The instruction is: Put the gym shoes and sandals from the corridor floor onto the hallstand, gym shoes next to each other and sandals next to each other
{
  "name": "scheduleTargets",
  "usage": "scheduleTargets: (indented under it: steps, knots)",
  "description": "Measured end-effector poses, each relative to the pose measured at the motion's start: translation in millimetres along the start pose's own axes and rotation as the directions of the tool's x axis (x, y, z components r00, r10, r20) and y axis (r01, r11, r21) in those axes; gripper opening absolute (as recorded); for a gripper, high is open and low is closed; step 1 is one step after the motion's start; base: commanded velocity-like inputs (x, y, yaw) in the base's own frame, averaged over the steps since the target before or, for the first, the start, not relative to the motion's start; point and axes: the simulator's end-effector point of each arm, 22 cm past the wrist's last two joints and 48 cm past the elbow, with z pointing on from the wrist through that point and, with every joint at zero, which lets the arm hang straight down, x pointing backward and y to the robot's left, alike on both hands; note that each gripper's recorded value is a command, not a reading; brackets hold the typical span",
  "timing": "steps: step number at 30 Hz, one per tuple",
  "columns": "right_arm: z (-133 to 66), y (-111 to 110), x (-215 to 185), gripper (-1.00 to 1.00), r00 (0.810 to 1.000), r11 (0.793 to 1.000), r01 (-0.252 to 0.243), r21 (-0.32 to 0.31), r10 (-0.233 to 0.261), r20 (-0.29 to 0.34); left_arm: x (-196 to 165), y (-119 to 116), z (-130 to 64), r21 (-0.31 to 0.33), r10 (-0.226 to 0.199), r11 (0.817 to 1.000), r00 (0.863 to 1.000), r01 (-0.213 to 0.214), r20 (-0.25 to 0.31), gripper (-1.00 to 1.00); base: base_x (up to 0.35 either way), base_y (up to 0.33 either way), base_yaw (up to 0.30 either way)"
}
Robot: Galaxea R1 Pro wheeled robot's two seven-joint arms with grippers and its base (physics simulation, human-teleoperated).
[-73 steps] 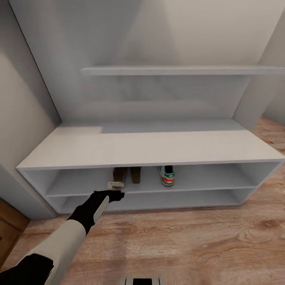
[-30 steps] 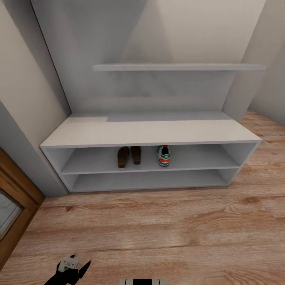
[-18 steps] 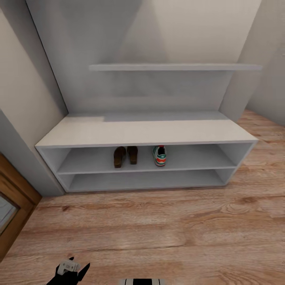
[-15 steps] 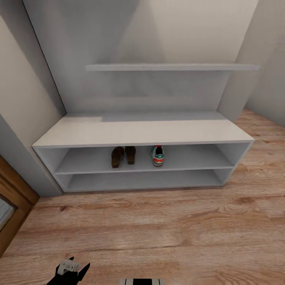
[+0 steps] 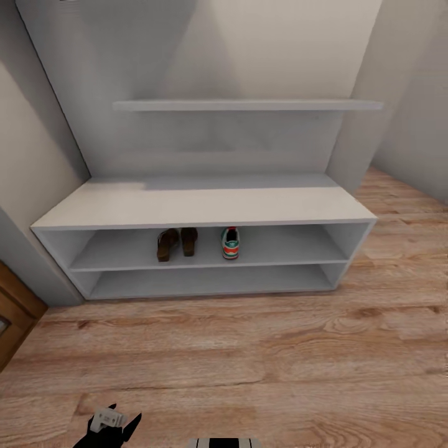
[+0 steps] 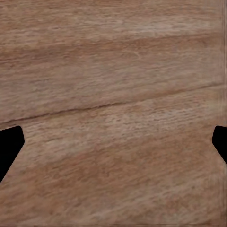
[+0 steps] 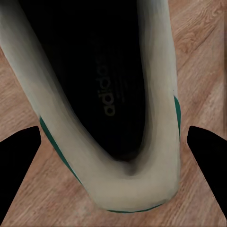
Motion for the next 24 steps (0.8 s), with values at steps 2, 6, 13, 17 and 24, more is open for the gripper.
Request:
scheduleTargets:
  steps: [2, 6, 13, 17, 24]
  knots:
    - [0.0, 0.1, 0.0, -1.00, 1.000, 1.000, 0.000, 0.000, 0.000, 0.000, 0.2, 0.0, 0.0, 0.000, 0.000, 1.000, 1.000, 0.000, 0.000, 1.00, -0.208, -0.221, 0.000]
    - [0.0, 0.1, 0.2, -1.00, 1.000, 1.000, 0.000, 0.000, 0.000, 0.000, 0.0, 0.7, -0.2, -0.001, 0.000, 1.000, 1.000, 0.000, 0.000, 1.00, -0.244, -0.200, 0.000]
    - [-0.1, 0.6, 1.1, -1.00, 1.000, 1.000, -0.001, -0.001, 0.001, -0.002, -0.8, 1.8, -0.1, -0.004, -0.001, 1.000, 1.000, 0.001, 0.001, 1.00, -0.269, -0.166, 0.000]
    - [-0.2, 0.8, 1.2, -1.00, 1.000, 1.000, -0.001, -0.001, 0.001, -0.002, -1.6, 2.4, -0.1, -0.006, -0.003, 1.000, 1.000, 0.003, 0.002, 1.00, -0.163, -0.075, 0.000]
    - [-3.8, 24.8, 21.7, -1.00, 0.999, 0.999, 0.005, -0.042, -0.006, -0.036, -56.2, -57.9, 3.9, 0.274, 0.034, 0.960, 0.993, -0.064, 0.110, 1.00, -0.015, -0.007, -0.020]
